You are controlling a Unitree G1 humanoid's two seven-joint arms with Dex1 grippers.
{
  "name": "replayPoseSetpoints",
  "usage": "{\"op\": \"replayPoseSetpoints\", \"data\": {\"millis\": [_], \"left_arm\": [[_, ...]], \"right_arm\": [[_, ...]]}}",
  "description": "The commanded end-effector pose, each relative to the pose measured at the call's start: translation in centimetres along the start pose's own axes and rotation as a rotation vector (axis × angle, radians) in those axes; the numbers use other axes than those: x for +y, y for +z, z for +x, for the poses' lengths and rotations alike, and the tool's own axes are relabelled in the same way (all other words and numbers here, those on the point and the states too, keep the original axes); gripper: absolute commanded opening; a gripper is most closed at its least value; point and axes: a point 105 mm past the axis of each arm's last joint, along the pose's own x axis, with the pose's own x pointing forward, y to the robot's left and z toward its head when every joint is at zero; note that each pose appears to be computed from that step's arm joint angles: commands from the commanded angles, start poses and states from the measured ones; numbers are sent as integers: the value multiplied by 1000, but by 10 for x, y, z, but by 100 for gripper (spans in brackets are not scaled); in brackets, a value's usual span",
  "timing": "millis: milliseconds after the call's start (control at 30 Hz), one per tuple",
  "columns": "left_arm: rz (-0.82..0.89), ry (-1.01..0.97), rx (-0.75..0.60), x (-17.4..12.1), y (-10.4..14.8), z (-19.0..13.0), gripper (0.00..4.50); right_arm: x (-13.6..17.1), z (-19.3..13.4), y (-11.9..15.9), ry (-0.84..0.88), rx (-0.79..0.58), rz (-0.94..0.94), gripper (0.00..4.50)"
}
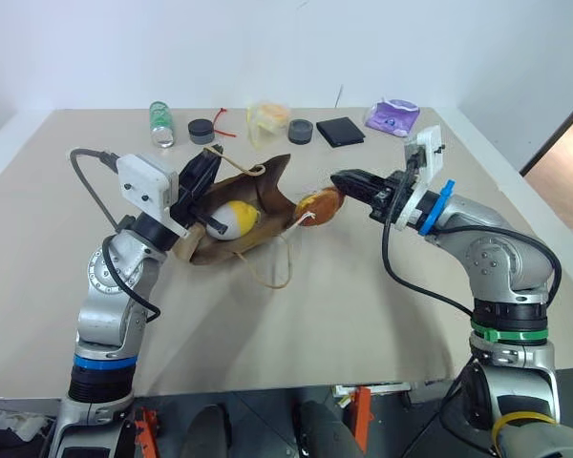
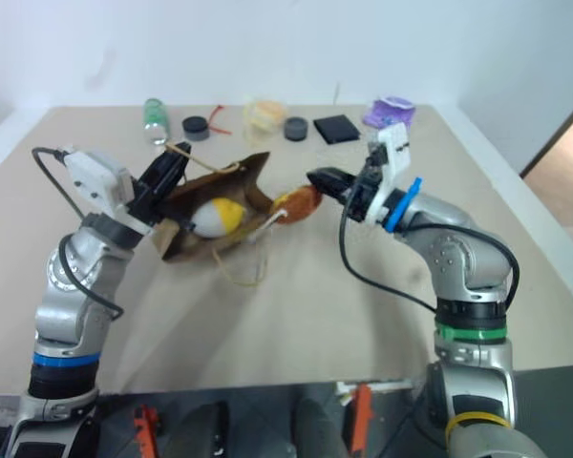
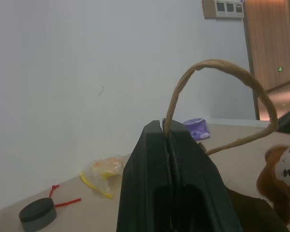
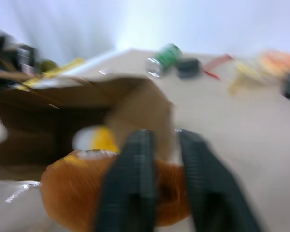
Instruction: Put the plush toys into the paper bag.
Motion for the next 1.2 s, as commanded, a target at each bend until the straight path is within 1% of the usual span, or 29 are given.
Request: {"op": "replayPoseSetpoints", "data": {"millis": [33, 133, 167, 233, 300, 367, 433, 500, 633, 667, 700, 733, 767, 800, 867, 900, 933, 967, 1000, 1067, 1100, 1133, 1200], "left_arm": [[16, 10, -51, 2, 13, 2, 0], [15, 9, -49, 3, 12, 2, 0], [15, 8, -48, 3, 12, 2, 0], [14, 6, -47, 2, 12, 3, 0], [14, 5, -48, 2, 12, 3, 0], [14, 6, -48, 3, 12, 3, 0], [13, 6, -47, 3, 12, 3, 0], [12, 5, -46, 2, 12, 3, 0], [10, 0, -48, 2, 12, 5, 0], [10, -1, -49, 2, 12, 5, 0], [10, -2, -49, 2, 12, 5, 0], [10, -2, -48, 2, 12, 5, 0], [11, -2, -47, 2, 12, 5, 0], [12, -1, -47, 3, 12, 5, 0], [13, 1, -47, 3, 12, 5, 0], [13, 2, -48, 3, 12, 5, 0], [12, 3, -48, 3, 12, 5, 0], [13, 3, -49, 3, 12, 5, 0], [13, 4, -49, 3, 12, 5, 0], [13, 3, -49, 4, 13, 5, 0], [13, 3, -49, 4, 12, 5, 0], [13, 3, -49, 4, 12, 6, 0], [13, 2, -49, 4, 12, 6, 0]], "right_arm": [[12, -2, 12, 51, -34, -46, 292], [18, -1, 15, 75, -45, -48, 431], [16, 0, 14, 63, -42, -46, 447], [8, -1, 7, 22, -9, -50, 447], [7, -8, -7, 38, 71, -82, 447], [16, -19, -33, 107, 213, -167, 447], [27, -26, -59, 176, 331, -176, 447], [32, -30, -77, 206, 408, -172, 447], [6, -31, -111, 76, 539, -202, 447], [2, -31, -115, 58, 551, -202, 424], [1, -30, -115, 54, 540, -199, 385], [1, -29, -111, 54, 518, -188, 348], [1, -28, -108, 54, 501, -183, 323], [0, -27, -103, 49, 486, -186, 268], [-4, -29, -96, 35, 469, -197, 217], [-4, -27, -88, 37, 428, -196, 158], [-2, -26, -79, 49, 378, -191, 119], [5, -22, -62, 88, 288, -170, 85], [15, -19, -41, 136, 187, -143, 35], [39, -15, 1, 240, 9, -114, 7], [49, -12, 13, 277, -32, -112, 7], [57, -8, 21, 303, -57, -118, 7], [69, 1, 25, 327, -61, -138, 6]]}}
